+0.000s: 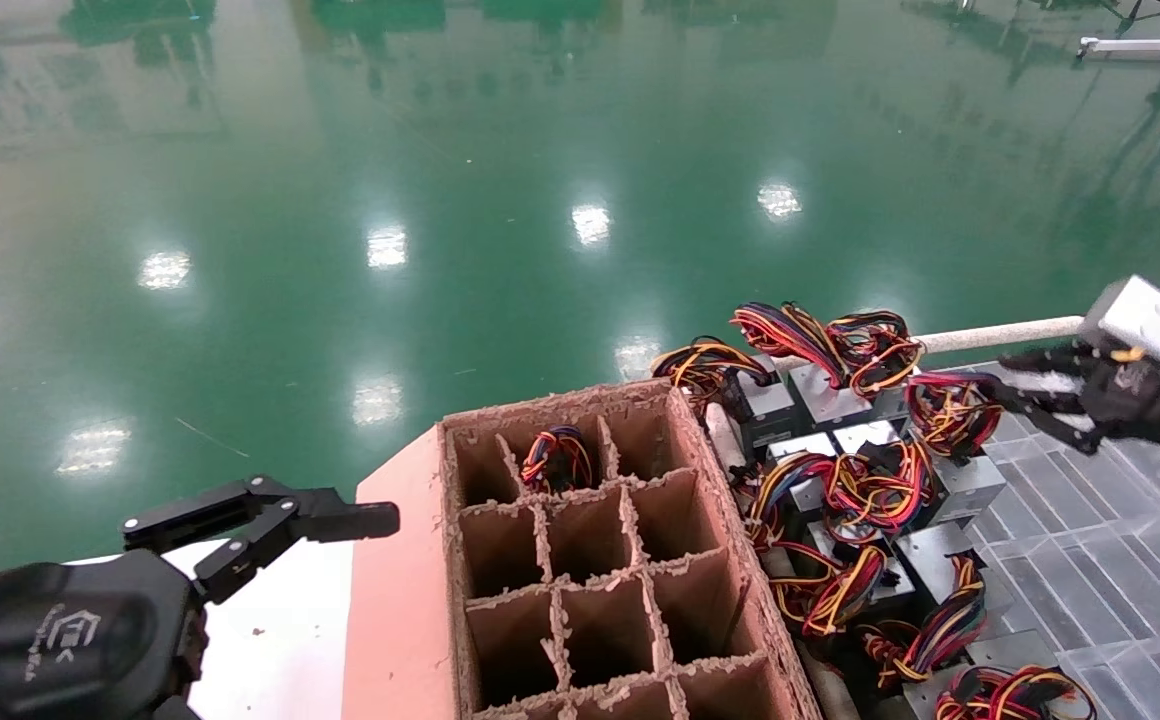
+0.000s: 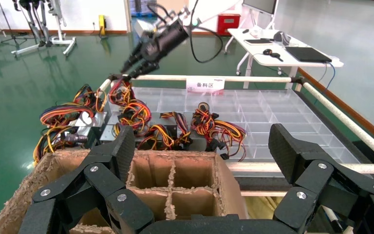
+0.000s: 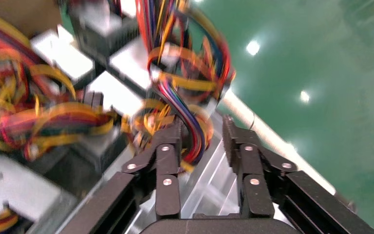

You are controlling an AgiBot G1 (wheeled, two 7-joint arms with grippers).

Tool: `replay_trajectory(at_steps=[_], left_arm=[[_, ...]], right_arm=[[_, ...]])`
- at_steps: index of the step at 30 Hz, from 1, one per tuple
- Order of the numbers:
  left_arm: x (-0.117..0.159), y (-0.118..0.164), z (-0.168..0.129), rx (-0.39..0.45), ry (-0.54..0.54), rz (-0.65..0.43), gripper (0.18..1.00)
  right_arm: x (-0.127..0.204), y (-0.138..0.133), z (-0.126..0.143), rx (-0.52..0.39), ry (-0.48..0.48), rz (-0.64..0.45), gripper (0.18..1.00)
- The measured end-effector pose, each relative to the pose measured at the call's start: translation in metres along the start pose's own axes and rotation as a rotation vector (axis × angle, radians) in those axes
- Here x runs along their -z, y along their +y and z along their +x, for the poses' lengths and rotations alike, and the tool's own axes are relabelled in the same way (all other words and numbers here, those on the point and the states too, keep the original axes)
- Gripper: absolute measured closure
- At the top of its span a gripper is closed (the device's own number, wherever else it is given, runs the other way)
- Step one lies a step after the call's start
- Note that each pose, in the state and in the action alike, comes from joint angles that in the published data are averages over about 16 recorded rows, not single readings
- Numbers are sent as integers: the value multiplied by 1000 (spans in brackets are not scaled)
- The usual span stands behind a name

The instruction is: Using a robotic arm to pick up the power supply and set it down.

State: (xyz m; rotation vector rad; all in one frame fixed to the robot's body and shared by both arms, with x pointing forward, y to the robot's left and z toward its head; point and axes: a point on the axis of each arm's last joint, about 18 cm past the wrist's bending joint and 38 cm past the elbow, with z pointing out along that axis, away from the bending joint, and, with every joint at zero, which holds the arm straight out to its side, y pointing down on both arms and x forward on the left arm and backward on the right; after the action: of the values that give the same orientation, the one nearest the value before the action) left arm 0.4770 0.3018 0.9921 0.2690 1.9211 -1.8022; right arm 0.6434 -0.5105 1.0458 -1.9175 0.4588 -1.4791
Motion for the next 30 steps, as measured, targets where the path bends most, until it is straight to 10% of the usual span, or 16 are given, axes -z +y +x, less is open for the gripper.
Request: replay_trajectory(at_steps=[30], left_arm=[[0,0,0,0,-1,0,184]], right_arm=[[-7,-66,-50,-106,-194,333,273]])
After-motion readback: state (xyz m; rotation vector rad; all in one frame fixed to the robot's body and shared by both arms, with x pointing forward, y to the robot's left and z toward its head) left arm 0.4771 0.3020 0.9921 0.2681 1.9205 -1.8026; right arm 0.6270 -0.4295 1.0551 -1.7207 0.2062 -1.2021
